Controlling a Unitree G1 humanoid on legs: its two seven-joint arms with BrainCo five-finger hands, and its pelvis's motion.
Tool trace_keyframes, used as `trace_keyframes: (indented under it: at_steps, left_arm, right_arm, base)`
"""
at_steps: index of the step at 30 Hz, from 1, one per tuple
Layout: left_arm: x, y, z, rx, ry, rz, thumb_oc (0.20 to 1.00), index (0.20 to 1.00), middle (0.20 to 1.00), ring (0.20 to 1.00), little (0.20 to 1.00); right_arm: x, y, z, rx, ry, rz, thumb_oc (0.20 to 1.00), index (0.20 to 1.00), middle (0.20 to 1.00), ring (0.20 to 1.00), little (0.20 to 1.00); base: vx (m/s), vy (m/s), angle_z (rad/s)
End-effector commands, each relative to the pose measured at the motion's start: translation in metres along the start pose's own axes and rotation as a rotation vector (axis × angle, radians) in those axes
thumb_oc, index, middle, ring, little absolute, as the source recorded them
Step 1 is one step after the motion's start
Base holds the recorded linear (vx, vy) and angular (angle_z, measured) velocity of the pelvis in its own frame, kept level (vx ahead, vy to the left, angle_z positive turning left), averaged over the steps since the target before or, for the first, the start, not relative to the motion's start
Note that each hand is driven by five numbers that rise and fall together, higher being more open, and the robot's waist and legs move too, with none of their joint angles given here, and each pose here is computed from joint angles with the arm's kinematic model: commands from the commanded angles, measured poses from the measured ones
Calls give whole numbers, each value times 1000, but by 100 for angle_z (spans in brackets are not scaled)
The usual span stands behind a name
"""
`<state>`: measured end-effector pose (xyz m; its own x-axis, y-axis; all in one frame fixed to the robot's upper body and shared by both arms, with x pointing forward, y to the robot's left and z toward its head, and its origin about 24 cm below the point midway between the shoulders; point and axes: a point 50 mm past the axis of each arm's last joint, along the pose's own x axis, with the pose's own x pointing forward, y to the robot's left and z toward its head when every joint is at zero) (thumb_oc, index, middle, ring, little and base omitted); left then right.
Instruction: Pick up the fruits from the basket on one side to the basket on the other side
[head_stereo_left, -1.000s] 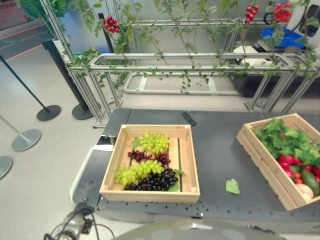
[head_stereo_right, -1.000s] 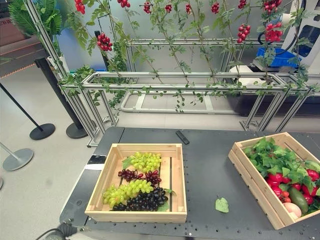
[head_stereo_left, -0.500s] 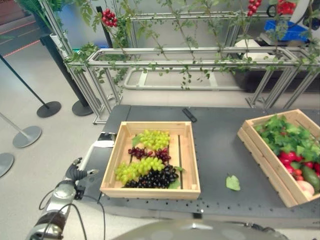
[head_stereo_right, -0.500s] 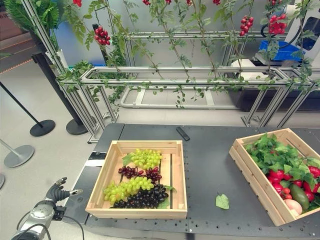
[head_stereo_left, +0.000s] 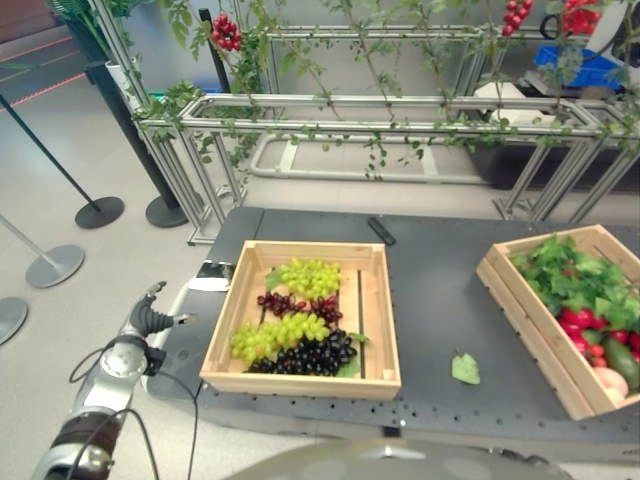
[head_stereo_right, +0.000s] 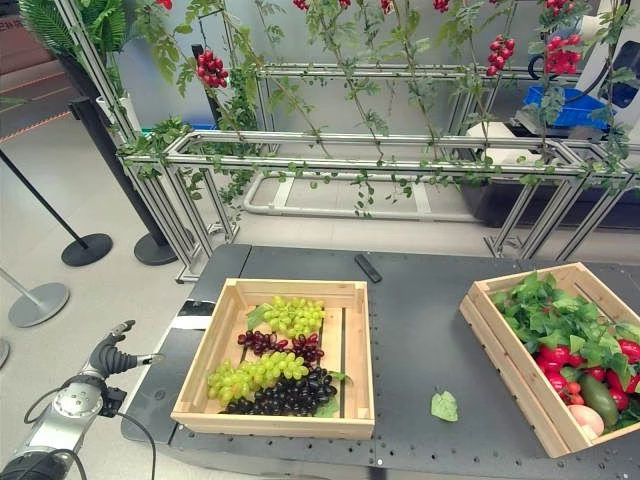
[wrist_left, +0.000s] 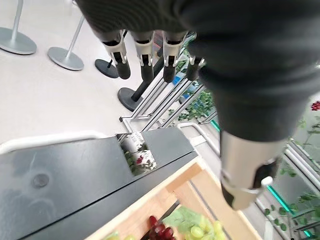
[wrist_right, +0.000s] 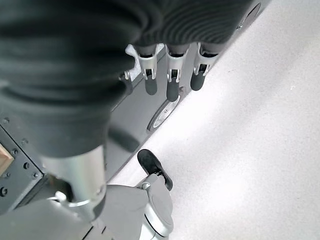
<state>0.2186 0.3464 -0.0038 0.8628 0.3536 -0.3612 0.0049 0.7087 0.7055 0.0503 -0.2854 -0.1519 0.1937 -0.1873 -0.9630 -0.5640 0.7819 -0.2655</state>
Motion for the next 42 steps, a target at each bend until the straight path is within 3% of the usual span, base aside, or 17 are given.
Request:
trace_keyframes:
  at_steps: [1,7,11,12,13,14,15,16,17,18,20,21,28,42]
  left_arm:
    - [16,47,51,103,-175,127,1000,1000,1000,1000,1000]
    - [19,60,97,188,-328,147,1000,1000,1000,1000,1000]
    - [16,68,101,202,-353,157,1000,1000,1000,1000,1000]
    - [13,73,104,220,-368,165,1000,1000,1000,1000,1000]
    - [13,73,104,218,-369,164,1000,1000,1000,1000,1000]
    - [11,75,102,241,-370,163,1000,1000,1000,1000,1000]
    - [12,74,103,239,-371,161,1000,1000,1000,1000,1000]
    - [9,73,105,274,-387,155,1000,1000,1000,1000,1000]
    - [9,73,105,273,-388,154,1000,1000,1000,1000,1000]
    - [6,74,103,296,-389,156,1000,1000,1000,1000,1000]
    - [6,73,103,296,-389,155,1000,1000,1000,1000,1000]
    - [4,73,103,307,-396,141,1000,1000,1000,1000,1000]
    - [2,71,106,379,-408,98,1000,1000,1000,1000,1000]
    - [-1,69,109,474,-421,24,1000,1000,1000,1000,1000]
  right_arm:
    - [2,-2,9,-62,2,8,1000,1000,1000,1000,1000]
    - [1,-12,21,-94,-45,-18,1000,1000,1000,1000,1000]
    - [-13,-56,60,-106,-247,-150,1000,1000,1000,1000,1000]
    - [-33,-90,83,-82,-397,-249,1000,1000,1000,1000,1000]
    - [-34,-91,82,-81,-395,-249,1000,1000,1000,1000,1000]
    - [-61,-127,100,-42,-532,-363,1000,1000,1000,1000,1000]
    - [-62,-128,98,-41,-529,-364,1000,1000,1000,1000,1000]
    - [-88,-157,109,-15,-632,-462,1000,1000,1000,1000,1000]
    - [-88,-157,109,-14,-630,-462,1000,1000,1000,1000,1000]
    - [-118,-180,122,49,-771,-547,1000,1000,1000,1000,1000]
    - [-119,-180,121,50,-770,-547,1000,1000,1000,1000,1000]
    - [-148,-195,135,46,-895,-610,1000,1000,1000,1000,1000]
    - [-184,-206,153,-52,-1010,-687,1000,1000,1000,1000,1000]
    - [-190,-199,161,-108,-1051,-712,1000,1000,1000,1000,1000]
  base:
    - [0,0,0]
    - [-20,4,0]
    - [-43,13,-5]
    - [-31,16,-6]
    - [-28,27,-9]
    - [1,12,-7]
    - [19,18,-7]
    - [0,0,0]
    - [39,14,-2]
    - [0,0,0]
    - [27,6,-5]
    - [33,4,-9]
    - [13,0,-3]
    - [0,0,0]
